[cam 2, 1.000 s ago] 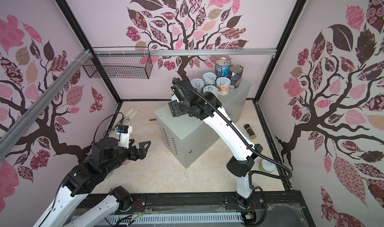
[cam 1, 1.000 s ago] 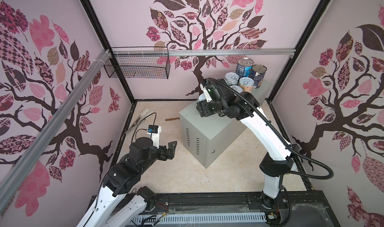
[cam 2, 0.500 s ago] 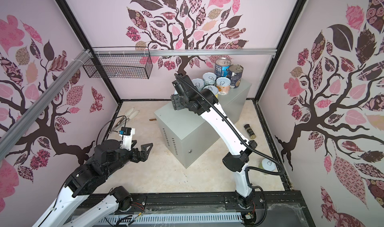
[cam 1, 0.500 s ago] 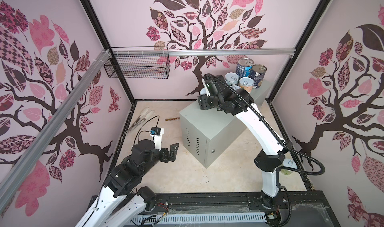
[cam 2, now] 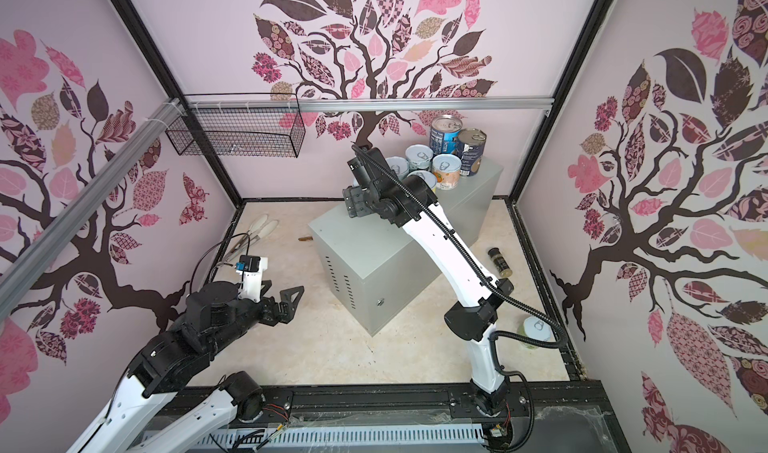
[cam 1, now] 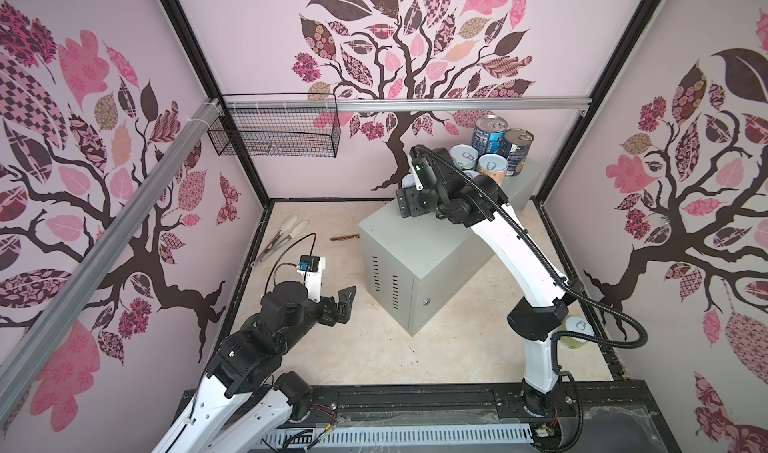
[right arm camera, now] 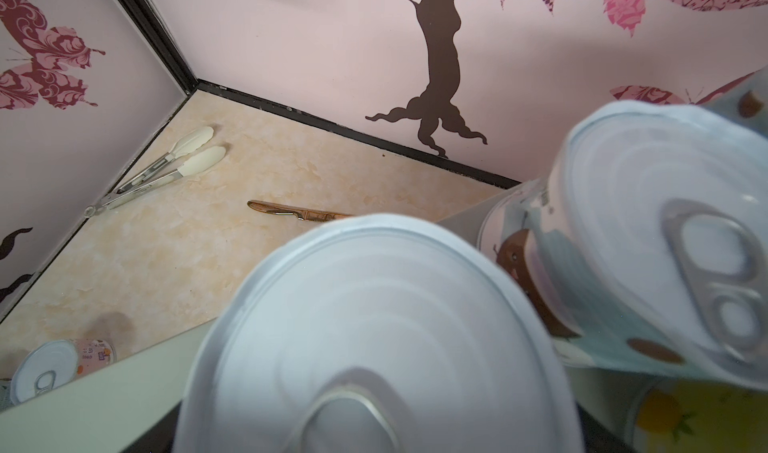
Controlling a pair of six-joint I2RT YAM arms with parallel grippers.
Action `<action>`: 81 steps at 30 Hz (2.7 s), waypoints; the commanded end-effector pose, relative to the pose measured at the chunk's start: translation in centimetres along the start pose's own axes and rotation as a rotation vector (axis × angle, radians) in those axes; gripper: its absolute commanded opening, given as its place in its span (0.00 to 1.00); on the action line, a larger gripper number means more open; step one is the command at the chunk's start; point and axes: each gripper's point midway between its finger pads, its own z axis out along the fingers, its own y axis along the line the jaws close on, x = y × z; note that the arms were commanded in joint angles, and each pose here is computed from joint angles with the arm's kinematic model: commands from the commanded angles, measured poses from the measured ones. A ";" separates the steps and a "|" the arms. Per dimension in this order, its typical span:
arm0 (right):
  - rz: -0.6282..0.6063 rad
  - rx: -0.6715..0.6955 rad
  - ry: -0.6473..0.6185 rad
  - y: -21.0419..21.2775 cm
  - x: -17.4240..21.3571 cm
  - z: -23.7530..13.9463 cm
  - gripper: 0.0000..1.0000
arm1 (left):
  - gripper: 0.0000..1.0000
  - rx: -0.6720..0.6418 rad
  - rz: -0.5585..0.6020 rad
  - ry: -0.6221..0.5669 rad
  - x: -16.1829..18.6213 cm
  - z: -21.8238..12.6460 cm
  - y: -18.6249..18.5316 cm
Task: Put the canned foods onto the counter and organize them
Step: 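Carry the pink can over the cabinet top beside the grouped cans, then lower the pink can onto the cabinet top and open the right gripper, then push the pink can toward the grouped cans with the left gripper while right withdraws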
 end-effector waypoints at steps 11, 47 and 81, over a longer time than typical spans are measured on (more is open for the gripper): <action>0.045 -0.052 -0.133 -0.8 -3.1 -4.9 1.00 | 0.98 0.015 0.006 -0.035 -2.5 -1.3 -0.6; 0.280 -0.027 -0.391 -10.7 7.9 -17.6 1.00 | 0.51 0.109 0.110 -0.101 -19.0 7.4 -10.2; 0.237 -0.001 -0.312 -11.3 12.8 -16.3 1.00 | 0.50 0.134 0.122 -0.055 -19.2 15.6 -13.7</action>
